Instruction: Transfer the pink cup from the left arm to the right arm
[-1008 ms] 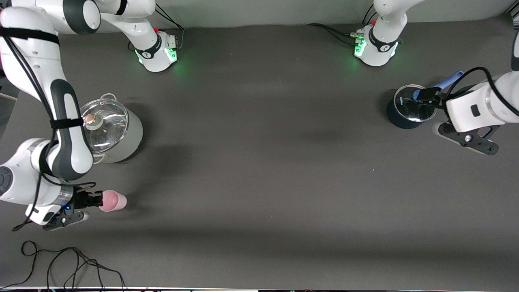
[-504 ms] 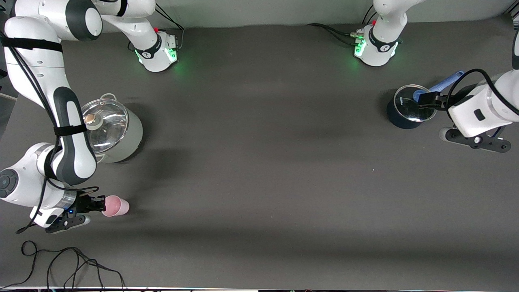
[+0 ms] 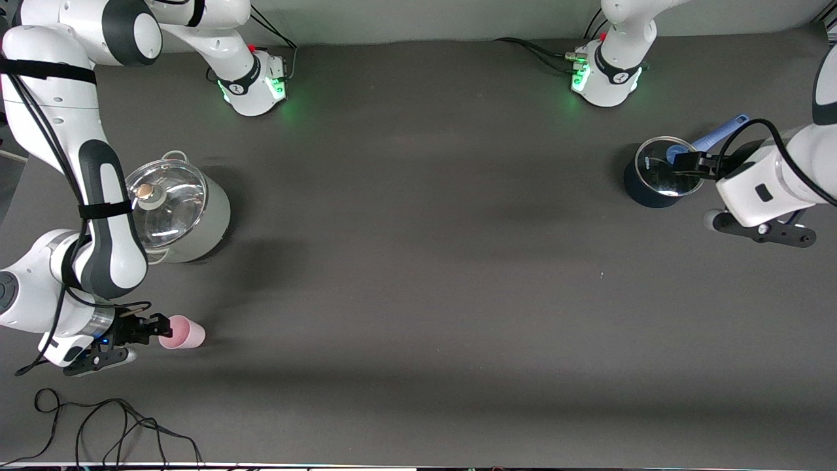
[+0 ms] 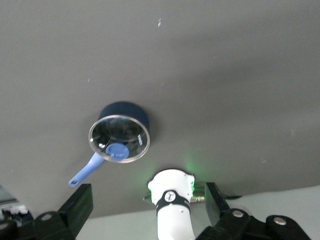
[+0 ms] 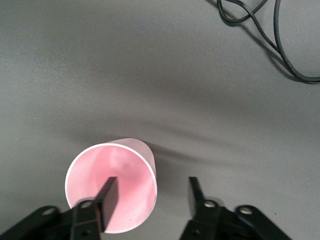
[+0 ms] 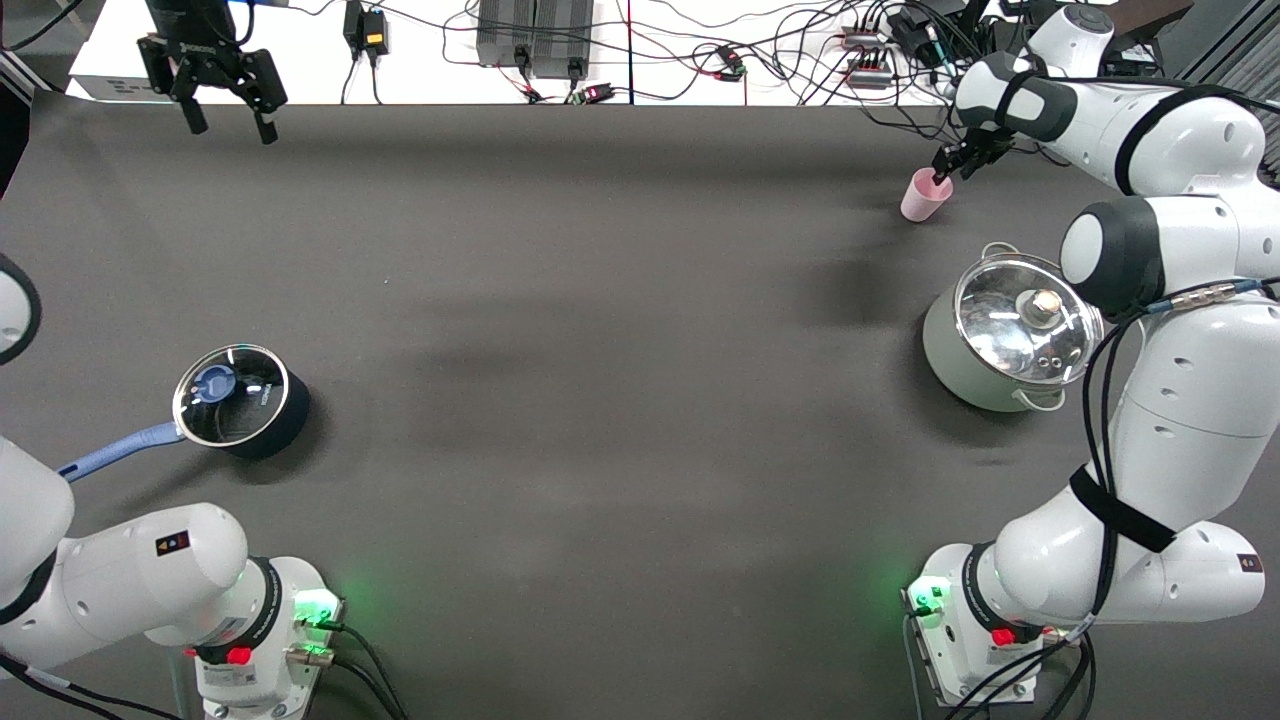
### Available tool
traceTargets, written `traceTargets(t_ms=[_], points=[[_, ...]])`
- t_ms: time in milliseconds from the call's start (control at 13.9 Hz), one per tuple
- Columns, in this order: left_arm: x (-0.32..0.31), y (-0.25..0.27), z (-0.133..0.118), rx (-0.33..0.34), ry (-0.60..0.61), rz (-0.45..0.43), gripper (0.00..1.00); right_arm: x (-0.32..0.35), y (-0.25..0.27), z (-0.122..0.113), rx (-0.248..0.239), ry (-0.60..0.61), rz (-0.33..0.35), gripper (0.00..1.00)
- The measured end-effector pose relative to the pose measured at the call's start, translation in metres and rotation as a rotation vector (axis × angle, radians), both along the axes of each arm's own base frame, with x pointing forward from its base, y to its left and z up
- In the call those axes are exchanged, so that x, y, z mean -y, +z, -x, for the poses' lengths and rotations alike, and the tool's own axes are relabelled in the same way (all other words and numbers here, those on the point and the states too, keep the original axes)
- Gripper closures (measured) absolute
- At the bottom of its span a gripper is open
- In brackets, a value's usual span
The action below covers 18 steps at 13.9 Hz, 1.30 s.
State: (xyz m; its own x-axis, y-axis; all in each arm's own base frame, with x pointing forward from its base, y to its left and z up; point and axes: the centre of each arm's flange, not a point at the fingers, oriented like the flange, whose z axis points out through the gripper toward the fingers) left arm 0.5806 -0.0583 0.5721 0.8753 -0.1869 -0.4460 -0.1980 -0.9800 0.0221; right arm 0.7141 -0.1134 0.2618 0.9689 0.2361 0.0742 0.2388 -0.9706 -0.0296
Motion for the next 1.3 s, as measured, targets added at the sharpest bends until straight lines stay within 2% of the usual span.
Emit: traceTargets(t_ms=[144,216,432,504,648,792,936,1081,1153,1297], points=[[-0.020,0.001,0.007,-0.059,-0.022,0.030,0.00,0.000,0.010,0.001,-0.017,0.002,-0.008,0.07],[-0.035,0.002,0.010,-0.081,-0.037,0.052,0.00,-0.002,0.022,0.001,-0.021,0.005,-0.013,0.01],[-0.084,0.007,0.012,-0.075,-0.095,0.116,0.00,-0.005,0.084,0.009,-0.041,0.000,-0.037,0.01],[-0.088,0.009,0.011,-0.056,-0.105,0.121,0.00,-0.006,0.108,0.016,-0.051,-0.015,-0.040,0.00],[-0.083,0.015,0.006,0.045,-0.129,0.109,0.00,-0.011,0.157,0.030,-0.071,-0.056,-0.024,0.00],[-0.083,0.017,0.007,0.148,-0.155,0.059,0.00,-0.025,0.200,0.044,-0.083,-0.125,0.003,0.00],[-0.090,0.013,0.008,0.220,-0.232,0.033,0.00,-0.037,0.238,0.060,-0.089,-0.171,0.014,0.00],[-0.094,0.008,0.008,0.232,-0.289,0.043,0.00,-0.039,0.270,0.076,-0.088,-0.223,0.007,0.00],[-0.094,0.009,0.009,0.236,-0.270,0.037,0.00,-0.038,0.283,0.083,-0.080,-0.264,0.003,0.00],[-0.087,0.016,0.015,0.260,-0.138,-0.009,0.00,-0.039,0.302,0.093,-0.070,-0.332,-0.004,0.00]])
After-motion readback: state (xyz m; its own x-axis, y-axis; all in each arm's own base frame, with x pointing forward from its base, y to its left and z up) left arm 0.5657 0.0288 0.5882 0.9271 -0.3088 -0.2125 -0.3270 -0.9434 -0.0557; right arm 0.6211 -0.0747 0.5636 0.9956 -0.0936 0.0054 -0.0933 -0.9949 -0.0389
